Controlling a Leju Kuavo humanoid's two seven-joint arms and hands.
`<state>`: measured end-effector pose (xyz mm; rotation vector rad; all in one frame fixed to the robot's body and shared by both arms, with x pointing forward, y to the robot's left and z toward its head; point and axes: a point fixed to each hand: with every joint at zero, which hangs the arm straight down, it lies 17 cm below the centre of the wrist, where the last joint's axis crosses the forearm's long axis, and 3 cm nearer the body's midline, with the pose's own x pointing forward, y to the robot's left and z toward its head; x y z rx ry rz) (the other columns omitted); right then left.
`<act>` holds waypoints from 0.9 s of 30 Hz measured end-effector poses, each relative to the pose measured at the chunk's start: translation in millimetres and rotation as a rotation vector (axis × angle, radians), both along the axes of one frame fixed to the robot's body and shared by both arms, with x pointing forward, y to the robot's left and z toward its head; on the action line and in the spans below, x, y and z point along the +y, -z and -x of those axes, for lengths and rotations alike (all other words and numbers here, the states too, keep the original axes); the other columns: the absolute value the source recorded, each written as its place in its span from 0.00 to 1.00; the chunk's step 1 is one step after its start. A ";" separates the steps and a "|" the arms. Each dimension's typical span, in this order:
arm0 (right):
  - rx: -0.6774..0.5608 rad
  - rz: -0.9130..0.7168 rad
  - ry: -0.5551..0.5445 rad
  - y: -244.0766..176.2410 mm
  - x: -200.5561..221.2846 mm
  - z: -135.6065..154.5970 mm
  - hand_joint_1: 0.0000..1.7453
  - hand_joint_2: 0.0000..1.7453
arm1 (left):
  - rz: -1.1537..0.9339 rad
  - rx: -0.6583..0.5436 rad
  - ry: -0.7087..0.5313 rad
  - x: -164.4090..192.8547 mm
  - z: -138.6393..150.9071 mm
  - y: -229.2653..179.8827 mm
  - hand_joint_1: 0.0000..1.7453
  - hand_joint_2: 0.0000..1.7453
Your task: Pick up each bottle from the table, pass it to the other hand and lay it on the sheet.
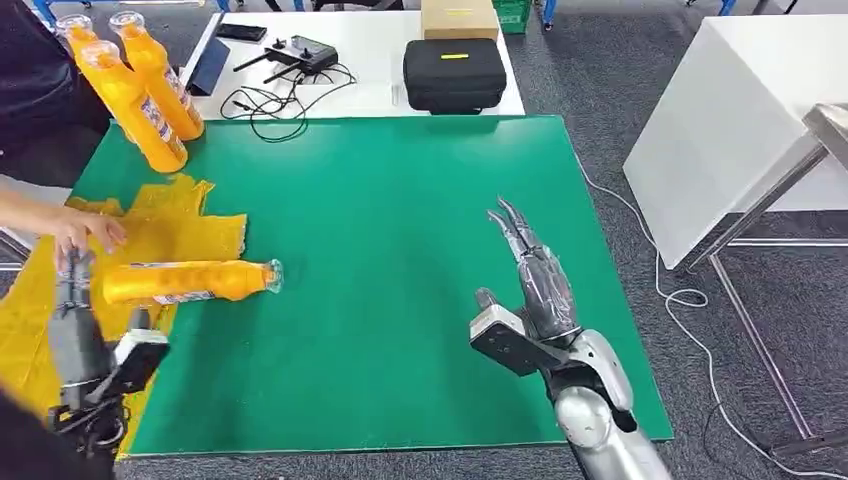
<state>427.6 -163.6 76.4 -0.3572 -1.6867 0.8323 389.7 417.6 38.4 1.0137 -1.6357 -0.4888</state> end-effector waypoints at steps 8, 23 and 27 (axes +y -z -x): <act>-0.021 -0.063 0.009 -4.4 -11.8 -0.3 0.00 0.00 | 0.603 -0.412 0.080 34.7 70.8 -123.5 0.00 0.00; -0.097 -0.135 0.003 -14.4 -7.6 -4.3 0.00 0.00 | 0.877 -0.309 0.310 -45.2 3.9 -121.2 0.00 0.00; -0.183 -0.176 0.001 -43.9 22.3 -32.5 0.00 0.00 | 0.926 -0.225 0.387 -88.6 -26.0 -106.6 0.00 0.00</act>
